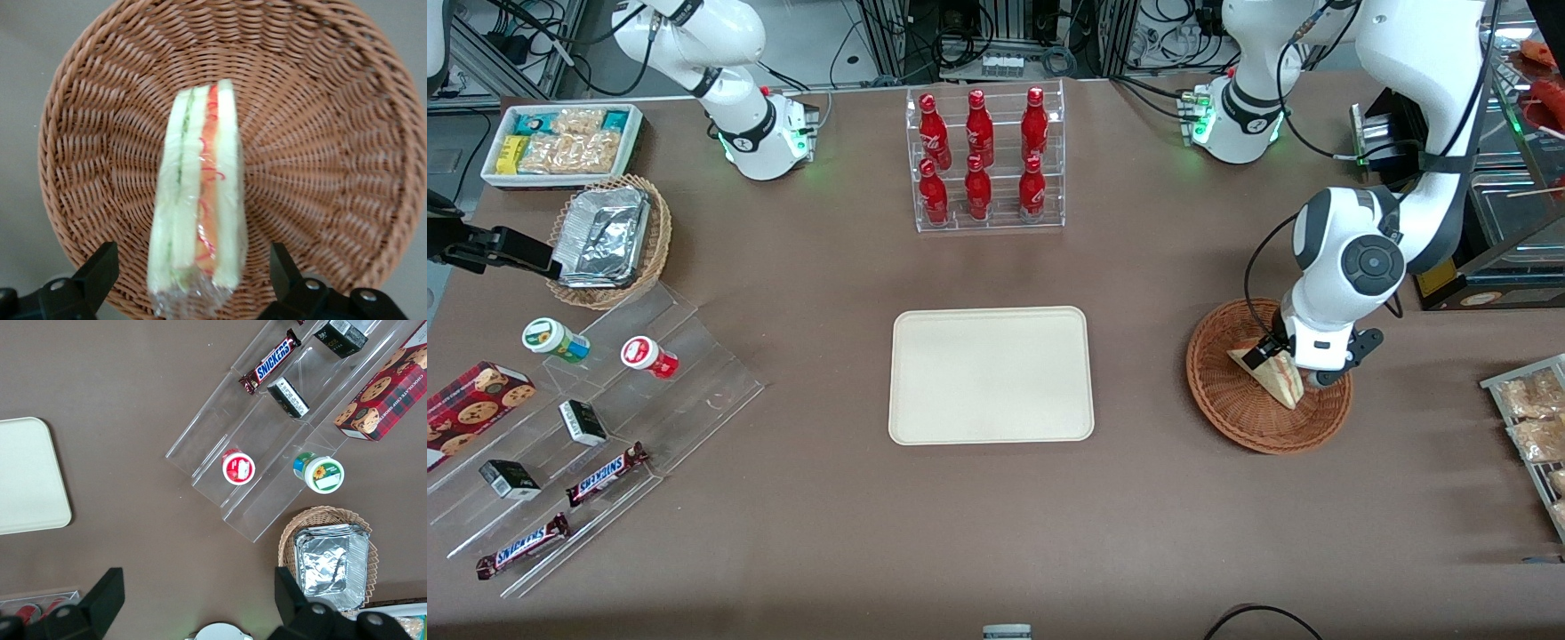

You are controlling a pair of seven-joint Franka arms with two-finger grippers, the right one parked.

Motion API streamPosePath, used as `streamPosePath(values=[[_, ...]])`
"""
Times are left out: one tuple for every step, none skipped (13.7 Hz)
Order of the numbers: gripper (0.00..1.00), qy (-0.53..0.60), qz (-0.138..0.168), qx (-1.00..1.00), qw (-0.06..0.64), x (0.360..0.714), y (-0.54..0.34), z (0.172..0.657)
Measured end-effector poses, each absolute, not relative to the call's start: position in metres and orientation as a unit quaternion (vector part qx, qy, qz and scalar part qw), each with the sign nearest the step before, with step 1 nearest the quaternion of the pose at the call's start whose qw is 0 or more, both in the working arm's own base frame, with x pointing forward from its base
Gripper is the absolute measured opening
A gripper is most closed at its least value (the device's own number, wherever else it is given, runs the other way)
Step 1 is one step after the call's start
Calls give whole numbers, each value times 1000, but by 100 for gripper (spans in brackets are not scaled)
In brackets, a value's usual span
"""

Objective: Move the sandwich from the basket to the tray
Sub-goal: 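Lower the open left gripper around the sandwich's upright edge, then close the left gripper on the sandwich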

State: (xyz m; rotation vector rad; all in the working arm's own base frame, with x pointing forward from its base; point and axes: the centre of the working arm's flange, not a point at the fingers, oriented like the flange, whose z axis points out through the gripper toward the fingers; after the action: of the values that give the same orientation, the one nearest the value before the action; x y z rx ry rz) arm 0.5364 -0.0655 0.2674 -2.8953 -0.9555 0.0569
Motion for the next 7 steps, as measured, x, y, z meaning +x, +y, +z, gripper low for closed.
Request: streamPosePath(values=[[100, -316, 21, -947, 49, 537, -60, 264], [99, -319, 19, -946, 49, 538, -56, 260], [97, -324, 16, -945, 47, 539, -54, 256], [96, -333, 15, -942, 47, 540, -54, 252], [87, -342, 16, -938, 48, 539, -54, 248], [77, -349, 16, -936, 48, 539, -55, 245], [63, -354, 17, -934, 48, 539, -56, 243]])
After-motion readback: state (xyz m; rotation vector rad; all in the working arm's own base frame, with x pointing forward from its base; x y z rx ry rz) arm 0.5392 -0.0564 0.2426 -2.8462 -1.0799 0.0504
